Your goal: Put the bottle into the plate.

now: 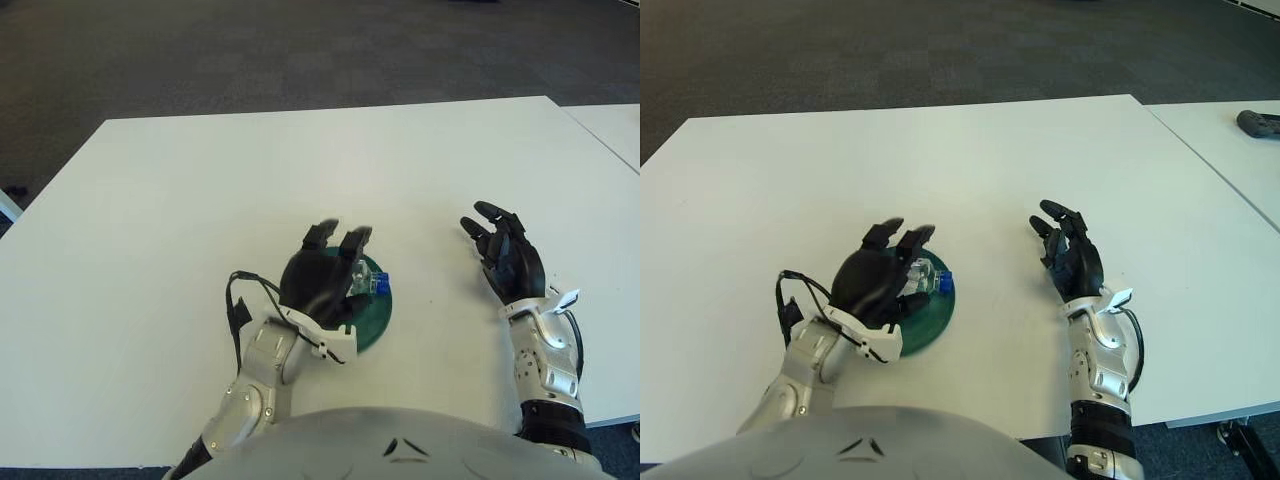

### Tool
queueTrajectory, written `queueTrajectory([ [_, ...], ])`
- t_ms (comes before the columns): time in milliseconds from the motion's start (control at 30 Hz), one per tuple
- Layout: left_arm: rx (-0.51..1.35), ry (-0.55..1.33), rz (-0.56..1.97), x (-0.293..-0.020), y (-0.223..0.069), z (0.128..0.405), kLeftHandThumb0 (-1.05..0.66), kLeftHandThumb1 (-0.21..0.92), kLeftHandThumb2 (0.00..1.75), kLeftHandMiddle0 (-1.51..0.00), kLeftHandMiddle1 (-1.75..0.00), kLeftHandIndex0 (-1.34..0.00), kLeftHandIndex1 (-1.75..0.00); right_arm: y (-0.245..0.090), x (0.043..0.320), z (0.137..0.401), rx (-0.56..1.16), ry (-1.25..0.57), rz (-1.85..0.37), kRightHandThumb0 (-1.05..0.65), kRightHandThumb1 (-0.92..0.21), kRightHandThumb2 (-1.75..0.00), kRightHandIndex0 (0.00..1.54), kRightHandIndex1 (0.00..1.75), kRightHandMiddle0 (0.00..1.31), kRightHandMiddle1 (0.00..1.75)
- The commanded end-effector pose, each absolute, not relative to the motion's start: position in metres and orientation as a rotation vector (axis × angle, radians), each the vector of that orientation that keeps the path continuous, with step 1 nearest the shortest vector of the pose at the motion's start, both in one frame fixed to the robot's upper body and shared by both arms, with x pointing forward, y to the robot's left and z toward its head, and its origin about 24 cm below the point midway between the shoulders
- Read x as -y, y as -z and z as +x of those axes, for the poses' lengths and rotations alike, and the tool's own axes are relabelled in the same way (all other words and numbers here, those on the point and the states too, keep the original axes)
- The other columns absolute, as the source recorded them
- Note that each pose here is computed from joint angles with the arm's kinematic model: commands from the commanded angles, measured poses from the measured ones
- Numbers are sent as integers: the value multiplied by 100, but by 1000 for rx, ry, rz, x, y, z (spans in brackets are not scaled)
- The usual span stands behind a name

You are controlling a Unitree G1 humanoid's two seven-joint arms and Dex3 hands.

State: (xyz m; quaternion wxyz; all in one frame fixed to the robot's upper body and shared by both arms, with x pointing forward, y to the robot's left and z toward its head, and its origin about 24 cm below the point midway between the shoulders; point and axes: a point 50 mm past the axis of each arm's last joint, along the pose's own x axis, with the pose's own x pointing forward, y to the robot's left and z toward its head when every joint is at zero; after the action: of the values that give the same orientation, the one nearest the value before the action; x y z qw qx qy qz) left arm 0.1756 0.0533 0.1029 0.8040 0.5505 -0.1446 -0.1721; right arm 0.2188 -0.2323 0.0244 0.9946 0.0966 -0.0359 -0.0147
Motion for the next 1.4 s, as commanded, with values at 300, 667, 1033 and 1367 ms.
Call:
queueTrajectory([
  [300, 452, 186, 1191, -56, -128, 185, -105, 92, 95, -30, -4, 0, -70, -23, 230, 223, 59, 45, 212, -62, -92, -66, 50, 74, 27, 101],
  [667, 468, 142, 1213, -58, -140, 192, -105, 92, 89, -27, -2, 0, -62, -25, 225, 229, 34, 31, 211, -64, -92, -56, 48, 74, 26, 100],
  [1033, 271, 123, 1083, -100, -120, 209, -95, 92, 104, -29, -3, 0, -47, -22, 223, 229, 20, 32, 228, -66, -92, -55, 48, 73, 25, 100],
  [1367, 131, -149, 783, -142, -87, 225, -71, 92, 109, -60, -14, -12, -95, -21, 228, 227, 34, 57, 197, -61, -92, -57, 51, 74, 25, 99],
])
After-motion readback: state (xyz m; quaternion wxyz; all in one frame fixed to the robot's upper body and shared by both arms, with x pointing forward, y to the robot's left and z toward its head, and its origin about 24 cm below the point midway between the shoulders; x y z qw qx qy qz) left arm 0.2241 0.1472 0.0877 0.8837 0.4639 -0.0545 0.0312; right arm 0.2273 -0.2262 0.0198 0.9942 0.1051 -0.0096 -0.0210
